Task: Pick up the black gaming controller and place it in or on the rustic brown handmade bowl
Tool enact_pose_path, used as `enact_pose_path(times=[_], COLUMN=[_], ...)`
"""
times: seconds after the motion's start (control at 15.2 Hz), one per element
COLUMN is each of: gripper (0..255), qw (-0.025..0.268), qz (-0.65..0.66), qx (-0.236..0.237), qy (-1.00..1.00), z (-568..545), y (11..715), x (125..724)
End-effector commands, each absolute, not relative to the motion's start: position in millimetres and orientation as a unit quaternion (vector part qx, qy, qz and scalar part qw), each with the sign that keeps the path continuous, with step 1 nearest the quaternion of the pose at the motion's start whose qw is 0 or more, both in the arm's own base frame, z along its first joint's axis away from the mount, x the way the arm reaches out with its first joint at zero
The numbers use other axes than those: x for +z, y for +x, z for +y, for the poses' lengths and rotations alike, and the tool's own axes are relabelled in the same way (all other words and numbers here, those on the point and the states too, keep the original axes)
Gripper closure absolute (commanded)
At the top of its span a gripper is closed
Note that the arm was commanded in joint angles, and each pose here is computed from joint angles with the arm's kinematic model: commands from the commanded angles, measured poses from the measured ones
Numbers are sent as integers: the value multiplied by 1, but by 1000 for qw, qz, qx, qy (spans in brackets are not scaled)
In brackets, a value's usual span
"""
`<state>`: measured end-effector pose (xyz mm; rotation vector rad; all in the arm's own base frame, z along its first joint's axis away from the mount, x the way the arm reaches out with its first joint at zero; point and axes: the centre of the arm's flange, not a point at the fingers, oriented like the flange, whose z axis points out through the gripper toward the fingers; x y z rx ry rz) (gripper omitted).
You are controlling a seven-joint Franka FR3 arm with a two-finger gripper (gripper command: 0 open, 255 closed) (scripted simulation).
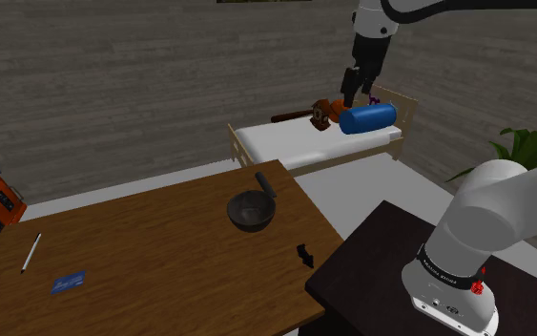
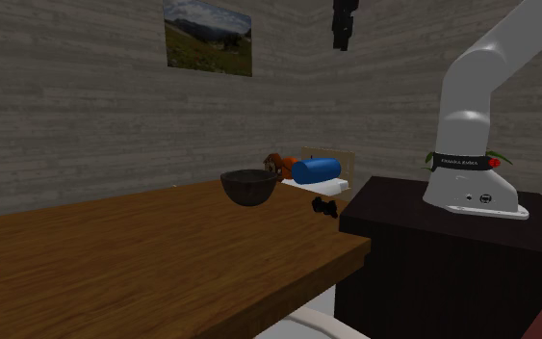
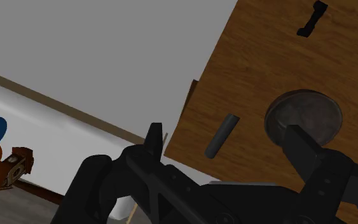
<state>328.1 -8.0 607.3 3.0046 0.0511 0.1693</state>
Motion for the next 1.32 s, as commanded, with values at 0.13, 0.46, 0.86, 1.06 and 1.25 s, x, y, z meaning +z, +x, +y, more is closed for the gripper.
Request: enact_pose_path(times=[0.13,0.46,0.86,1.06,1.25], gripper=[0,0,0,0,0], qw=[56,31,2,-13,-28], qz=[8,-13,-39,-52,-65], qx=[53,45,36,31,26], qy=[997,998,999,998,997], z=[-4,7,25,36,47], y=[327,325,322,320,319], x=[582,520,446,410,374])
